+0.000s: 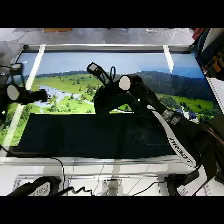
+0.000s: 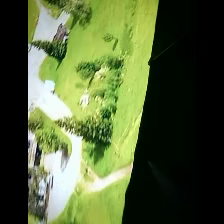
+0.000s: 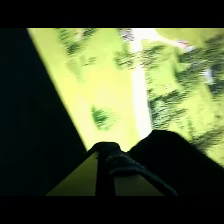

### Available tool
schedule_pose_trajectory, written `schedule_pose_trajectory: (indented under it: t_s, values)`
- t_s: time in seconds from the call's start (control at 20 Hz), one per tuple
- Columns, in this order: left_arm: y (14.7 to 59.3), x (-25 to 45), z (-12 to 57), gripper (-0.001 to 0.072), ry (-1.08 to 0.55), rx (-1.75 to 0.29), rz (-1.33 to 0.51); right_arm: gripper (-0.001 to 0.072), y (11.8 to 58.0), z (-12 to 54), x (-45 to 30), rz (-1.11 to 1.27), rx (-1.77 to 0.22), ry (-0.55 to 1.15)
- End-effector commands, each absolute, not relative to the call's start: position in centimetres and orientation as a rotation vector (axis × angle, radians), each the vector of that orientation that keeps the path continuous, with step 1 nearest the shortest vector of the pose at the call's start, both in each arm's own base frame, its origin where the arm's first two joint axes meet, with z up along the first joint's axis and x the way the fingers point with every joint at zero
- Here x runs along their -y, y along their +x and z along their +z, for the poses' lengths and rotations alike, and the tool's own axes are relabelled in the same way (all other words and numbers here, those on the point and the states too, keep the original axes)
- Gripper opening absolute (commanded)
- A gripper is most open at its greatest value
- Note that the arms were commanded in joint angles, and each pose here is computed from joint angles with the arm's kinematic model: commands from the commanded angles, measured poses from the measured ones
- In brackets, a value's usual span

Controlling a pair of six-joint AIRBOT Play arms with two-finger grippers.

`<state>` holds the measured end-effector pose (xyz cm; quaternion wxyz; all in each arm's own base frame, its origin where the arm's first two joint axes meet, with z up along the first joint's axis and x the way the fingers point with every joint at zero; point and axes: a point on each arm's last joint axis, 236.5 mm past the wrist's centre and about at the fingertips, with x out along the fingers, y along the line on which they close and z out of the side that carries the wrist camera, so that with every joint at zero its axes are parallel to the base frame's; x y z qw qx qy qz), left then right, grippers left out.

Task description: Fold the clothes and pants, and hang the long-sleeved shirts on hangers.

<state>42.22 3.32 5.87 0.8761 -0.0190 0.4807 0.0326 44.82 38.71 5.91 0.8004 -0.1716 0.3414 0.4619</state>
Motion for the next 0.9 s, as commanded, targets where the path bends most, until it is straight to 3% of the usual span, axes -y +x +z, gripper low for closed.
schedule_pose_trajectory:
  t_s: [0.0, 0.1, 0.2, 0.5, 0.7, 0.85]
  values:
    - [42.9, 5.0, 3.3, 0.0696, -0.083, -1.045, -0.263, 0.005, 50.5, 5.9, -36.4, 0.853, -0.606, -0.347]
    - [42.9, 9.3, 1.9, 0.0698, -0.098, -1.062, -0.39, 0.0076, 51.9, 5.8, -34.2, 0.811, -0.611, -0.349]
    - [43.1, 12.9, -0.1, 0.0699, -0.089, -1.084, -0.453, 0.0469, 52.5, 5.1, -31.8, 0.782, -0.669, -0.325]
    - [43.8, 21.2, -3.5, 0.0698, 0.05, -1.008, -0.578, 0.0492, 52.4, 3.2, -22.8, 0.698, -0.897, -0.256]
    - [42.8, 23.4, -5.1, 0.0698, 0.118, -1.022, -0.624, 0.0492, 51.4, 2.1, -15.8, 0.641, -1.044, -0.197]
    - [42.0, 24.8, -5.4, 0.0697, 0.258, -0.982, -0.725, 0.0491, 50.7, 1.4, -11.5, 0.587, -1.13, -0.13]
